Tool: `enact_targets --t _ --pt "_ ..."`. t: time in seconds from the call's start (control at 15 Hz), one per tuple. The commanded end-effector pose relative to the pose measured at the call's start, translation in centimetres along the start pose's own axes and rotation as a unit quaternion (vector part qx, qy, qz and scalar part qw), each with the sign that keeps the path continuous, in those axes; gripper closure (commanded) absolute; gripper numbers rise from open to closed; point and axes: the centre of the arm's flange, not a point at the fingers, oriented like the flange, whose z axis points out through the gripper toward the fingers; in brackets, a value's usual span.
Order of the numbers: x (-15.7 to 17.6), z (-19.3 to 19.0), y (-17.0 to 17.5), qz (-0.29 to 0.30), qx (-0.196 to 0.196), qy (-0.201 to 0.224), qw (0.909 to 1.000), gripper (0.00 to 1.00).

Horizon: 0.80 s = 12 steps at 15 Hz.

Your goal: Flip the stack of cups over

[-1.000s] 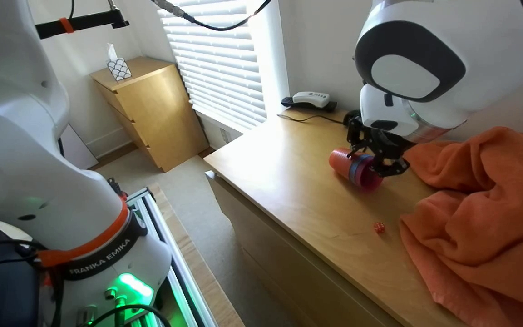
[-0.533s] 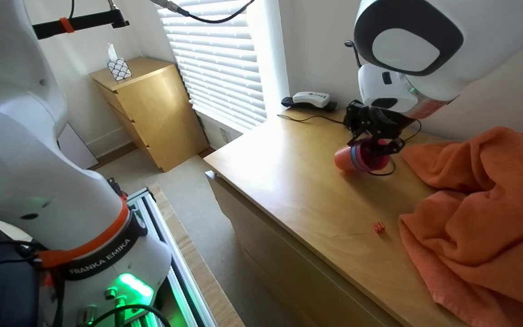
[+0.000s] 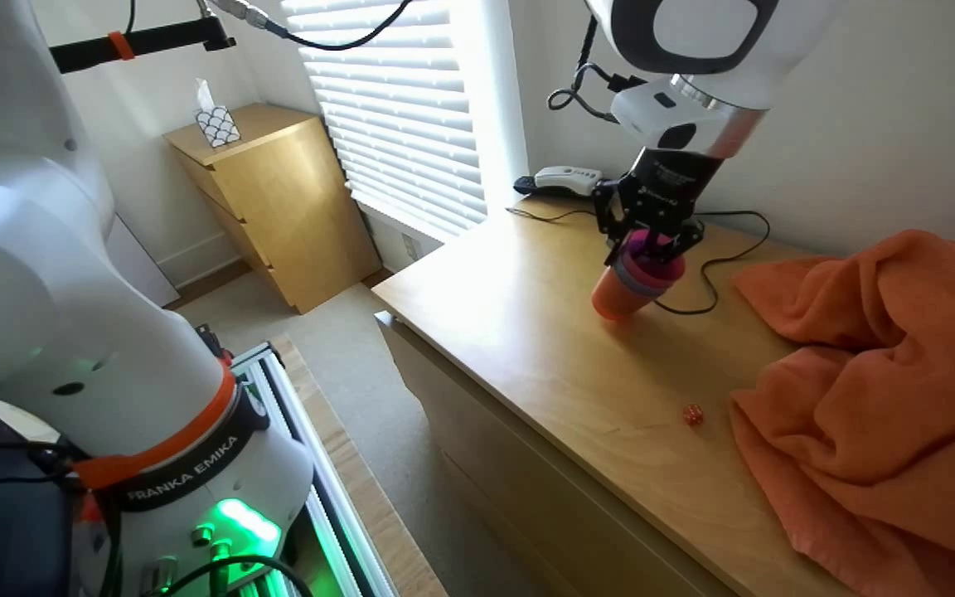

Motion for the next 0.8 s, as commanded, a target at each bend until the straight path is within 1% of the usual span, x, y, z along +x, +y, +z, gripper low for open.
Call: enact_targets --t 0.0,0.13,0.27,0.4,0.6,0.67,0.73 --pt "-0.2 0.5 2.8 -0.07 0.046 0.061 0.9946 0.97" --pt "-0.6 0.7 3.8 -0.111 0.076 0.086 0.9872 0.97" --pt "-1.1 1.1 4.7 -0.138 0.115 0.093 0.9793 0.97" --pt "-1.5 1.6 5.4 -0.158 0.147 0.086 0.9727 0.97" --pt "-1.8 1.9 6.6 -0.176 0.159 0.073 0.9686 0.97" --pt "-1.8 1.9 6.9 -0.182 0.157 0.068 0.9683 0.62" --pt "-1.8 1.8 7.2 -0.187 0.158 0.062 0.9676 0.61"
